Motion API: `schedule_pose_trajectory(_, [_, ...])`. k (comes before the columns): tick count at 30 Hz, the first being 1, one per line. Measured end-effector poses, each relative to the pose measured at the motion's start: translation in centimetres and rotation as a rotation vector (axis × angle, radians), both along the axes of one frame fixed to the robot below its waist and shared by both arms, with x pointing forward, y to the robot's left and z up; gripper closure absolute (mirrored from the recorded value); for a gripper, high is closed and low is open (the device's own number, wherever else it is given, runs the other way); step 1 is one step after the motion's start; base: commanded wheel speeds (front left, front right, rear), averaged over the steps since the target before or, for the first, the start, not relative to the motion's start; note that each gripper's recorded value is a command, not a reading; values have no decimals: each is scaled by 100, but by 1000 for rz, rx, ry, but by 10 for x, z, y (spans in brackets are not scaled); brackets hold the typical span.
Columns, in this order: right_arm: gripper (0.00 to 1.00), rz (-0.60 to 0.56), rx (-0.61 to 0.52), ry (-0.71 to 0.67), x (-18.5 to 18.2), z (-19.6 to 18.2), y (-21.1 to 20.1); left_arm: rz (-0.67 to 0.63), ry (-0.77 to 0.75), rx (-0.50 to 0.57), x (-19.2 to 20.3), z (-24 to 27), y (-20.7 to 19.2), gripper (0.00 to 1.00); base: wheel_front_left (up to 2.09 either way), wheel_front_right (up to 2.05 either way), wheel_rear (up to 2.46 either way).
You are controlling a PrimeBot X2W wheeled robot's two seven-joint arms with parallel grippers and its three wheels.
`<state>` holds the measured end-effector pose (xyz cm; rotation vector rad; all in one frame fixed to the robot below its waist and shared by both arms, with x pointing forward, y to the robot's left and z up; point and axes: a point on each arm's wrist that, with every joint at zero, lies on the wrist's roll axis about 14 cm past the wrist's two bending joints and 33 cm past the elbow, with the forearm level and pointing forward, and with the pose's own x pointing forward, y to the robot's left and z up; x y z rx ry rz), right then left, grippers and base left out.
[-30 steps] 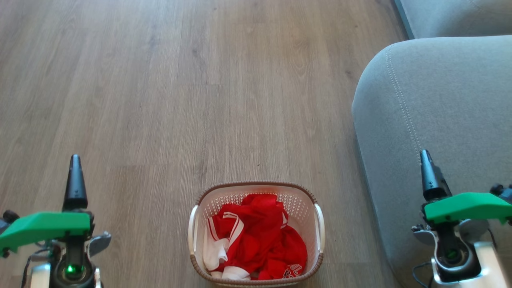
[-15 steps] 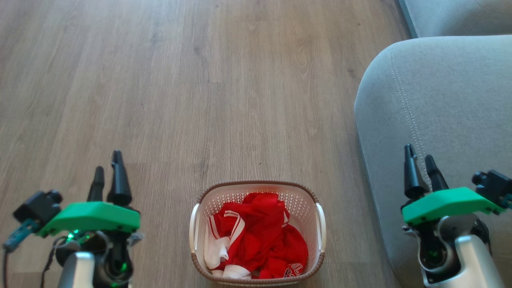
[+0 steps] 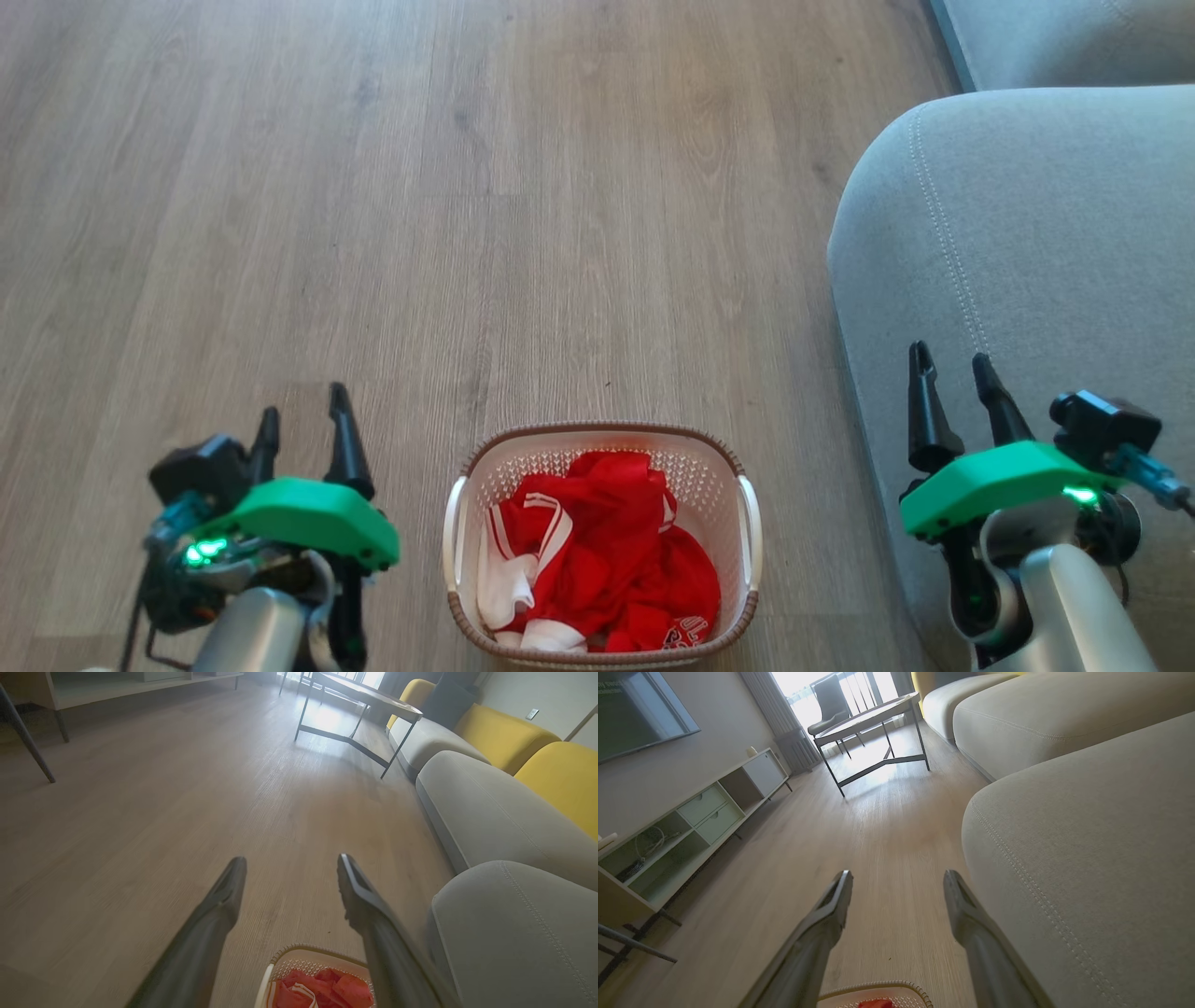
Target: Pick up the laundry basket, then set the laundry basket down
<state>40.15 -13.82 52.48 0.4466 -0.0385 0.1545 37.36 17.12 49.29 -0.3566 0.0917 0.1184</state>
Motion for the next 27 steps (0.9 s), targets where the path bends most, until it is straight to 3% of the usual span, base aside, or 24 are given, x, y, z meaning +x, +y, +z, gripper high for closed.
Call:
schedule_pose_trajectory(9, [0,24,-60,48,-3,-20,9,-58,51,33,-7,-23,-10,0,0,0,0])
schedule_pose_trajectory(15, [0,30,-91,7,3,-11,12,-77,6,99,-1,-12,-11,0,0,0,0])
schedule_pose_trajectory(20, [0,33,-138,-36,5,-1,14,-45,-108,179,7,22,-8,0,0,0,0])
schedule_pose_trajectory(27, [0,17,-170,-181,11,41,13,18,-307,292,12,83,-10,0,0,0,0])
